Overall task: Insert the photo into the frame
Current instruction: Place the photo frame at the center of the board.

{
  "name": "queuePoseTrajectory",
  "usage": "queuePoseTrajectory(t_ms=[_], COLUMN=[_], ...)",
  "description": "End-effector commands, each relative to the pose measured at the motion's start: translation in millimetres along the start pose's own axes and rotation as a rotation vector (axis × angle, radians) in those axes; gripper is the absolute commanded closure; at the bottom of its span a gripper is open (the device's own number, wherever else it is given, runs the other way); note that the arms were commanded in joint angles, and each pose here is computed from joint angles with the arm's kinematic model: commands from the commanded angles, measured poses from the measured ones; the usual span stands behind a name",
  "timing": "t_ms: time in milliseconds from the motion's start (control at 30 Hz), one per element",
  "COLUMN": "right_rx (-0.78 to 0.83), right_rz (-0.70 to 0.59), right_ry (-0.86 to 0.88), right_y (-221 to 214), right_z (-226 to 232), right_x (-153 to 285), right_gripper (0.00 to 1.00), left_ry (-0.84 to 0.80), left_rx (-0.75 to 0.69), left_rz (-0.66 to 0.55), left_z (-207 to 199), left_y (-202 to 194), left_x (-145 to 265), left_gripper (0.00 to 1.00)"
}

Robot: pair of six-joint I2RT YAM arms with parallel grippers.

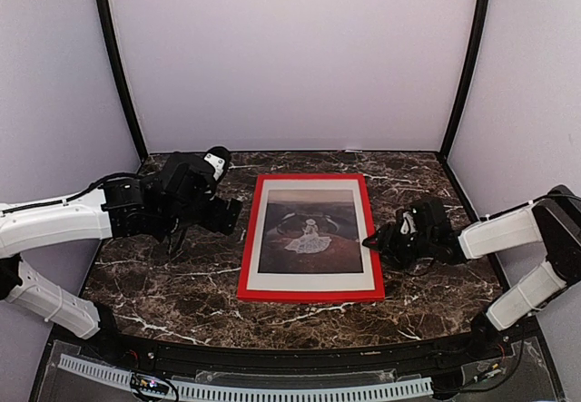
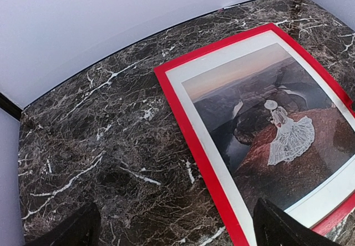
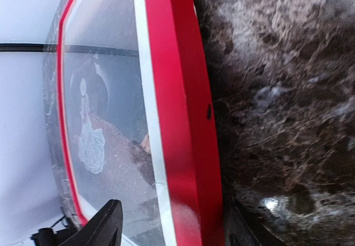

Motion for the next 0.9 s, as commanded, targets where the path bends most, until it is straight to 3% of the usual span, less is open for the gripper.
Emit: queuePoseTrajectory(t_ms=[0,467,700,867], right_rx=[0.2,0.575,0.681,0.734], right_rz=[-0.053,-0.002,-0.059,-0.12], right_ry=[-0.156,-0.463,-0.598,-0.62], right_y=[26,80,102,113], right_z=[11,44,57,69], right_x=[19,56,78,95], right_gripper=[0.36,0.25,0.04,0.01], left_ry=[-0.004,0.073,0.087,0.089], left_rx=[0.088,0.316,0.363,0.378], left_rz=[-0.018,-0.033,-0.121,-0.18], left_z=[18,77,101,110], left_y=[1,-3,-1,8], left_x=[6,-1,9,20], left_gripper=[0.01,0.01,0.01,0.01])
Point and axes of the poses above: each gripper's point midway between its finger pads, its own x axis back along the fingers, its own z axis along the line the jaws close on, y = z × x, the point moved 9 cm from there along x, back along the fingers, and after that the axes turned 14 degrees about x, right-handed, at the moved point
